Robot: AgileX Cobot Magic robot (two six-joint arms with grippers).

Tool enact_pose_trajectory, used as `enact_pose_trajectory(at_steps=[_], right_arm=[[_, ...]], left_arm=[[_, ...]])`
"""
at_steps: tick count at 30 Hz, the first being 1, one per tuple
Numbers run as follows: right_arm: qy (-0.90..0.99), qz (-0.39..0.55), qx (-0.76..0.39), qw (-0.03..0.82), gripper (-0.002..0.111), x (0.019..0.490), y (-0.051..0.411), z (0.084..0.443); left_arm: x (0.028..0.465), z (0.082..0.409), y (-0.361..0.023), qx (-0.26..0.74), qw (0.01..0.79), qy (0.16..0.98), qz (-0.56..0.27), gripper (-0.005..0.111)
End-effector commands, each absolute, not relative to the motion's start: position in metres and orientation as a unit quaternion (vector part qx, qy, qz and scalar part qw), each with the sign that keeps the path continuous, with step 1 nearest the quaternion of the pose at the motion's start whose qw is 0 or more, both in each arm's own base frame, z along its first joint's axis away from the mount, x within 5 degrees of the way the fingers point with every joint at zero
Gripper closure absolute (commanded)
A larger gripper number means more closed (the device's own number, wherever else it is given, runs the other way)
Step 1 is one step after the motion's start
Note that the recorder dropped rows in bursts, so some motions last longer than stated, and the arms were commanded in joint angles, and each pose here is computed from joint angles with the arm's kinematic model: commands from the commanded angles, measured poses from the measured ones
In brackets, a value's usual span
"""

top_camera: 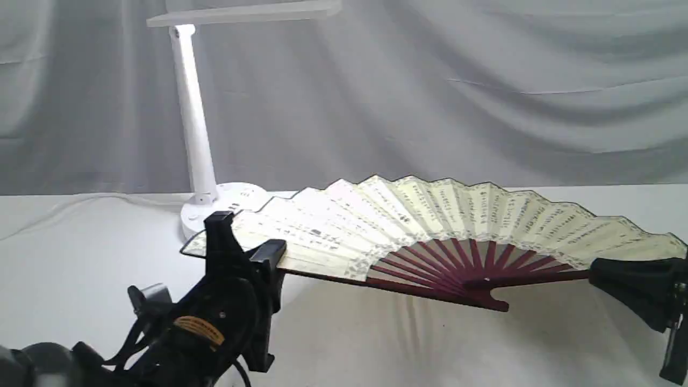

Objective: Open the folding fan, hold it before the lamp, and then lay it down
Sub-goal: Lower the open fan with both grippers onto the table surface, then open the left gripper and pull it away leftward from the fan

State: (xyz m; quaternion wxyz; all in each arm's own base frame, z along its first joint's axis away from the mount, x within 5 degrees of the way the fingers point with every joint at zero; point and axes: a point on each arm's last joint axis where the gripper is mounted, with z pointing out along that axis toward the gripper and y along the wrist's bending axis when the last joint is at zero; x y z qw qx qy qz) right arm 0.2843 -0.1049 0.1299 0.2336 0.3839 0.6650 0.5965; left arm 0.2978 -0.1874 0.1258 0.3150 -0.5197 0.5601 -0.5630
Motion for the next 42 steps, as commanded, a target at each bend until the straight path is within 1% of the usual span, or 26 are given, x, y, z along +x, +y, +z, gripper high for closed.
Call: enact_pose_trajectory(at_steps=[1, 8, 12, 19, 24, 32, 36, 38, 40, 42], right_arm=[[0.677, 0.554, 0.409, 0.26, 0.108, 0.28, -0.121, 0.123], [0.677, 0.546, 0.415, 0.266, 0.108, 0.279, -0.125, 0.121], [0.691, 0.518, 0.427, 0.269, 0.108, 0.28, -0.129, 0.116], [0.705, 0.482, 0.446, 0.267, 0.108, 0.279, -0.133, 0.11], [0.716, 0.468, 0.439, 0.275, 0.108, 0.279, -0.134, 0.108], [0.725, 0.452, 0.44, 0.275, 0.108, 0.279, -0.134, 0.105], [0.732, 0.451, 0.429, 0.276, 0.108, 0.28, -0.132, 0.102], [0.735, 0.452, 0.427, 0.269, 0.106, 0.281, -0.128, 0.099], [0.737, 0.455, 0.426, 0.261, 0.101, 0.283, -0.124, 0.095], [0.741, 0.457, 0.423, 0.254, 0.095, 0.284, -0.121, 0.091]], left_arm=[[0.31, 0.131, -0.187, -0.542, 0.327, 0.496, -0.595, 0.107], [0.328, 0.114, -0.204, -0.532, 0.311, 0.503, -0.606, 0.107], [0.337, 0.106, -0.213, -0.524, 0.311, 0.507, -0.609, 0.107], [0.338, 0.087, -0.215, -0.538, 0.3, 0.53, -0.584, 0.107], [0.338, 0.084, -0.215, -0.539, 0.298, 0.539, -0.576, 0.105], [0.337, 0.079, -0.216, -0.54, 0.29, 0.562, -0.556, 0.097], [0.337, 0.078, -0.216, -0.54, 0.287, 0.565, -0.553, 0.091], [0.337, 0.079, -0.217, -0.538, 0.287, 0.568, -0.554, 0.086], [0.337, 0.079, -0.217, -0.538, 0.287, 0.568, -0.554, 0.079], [0.336, 0.079, -0.217, -0.536, 0.286, 0.569, -0.554, 0.074]])
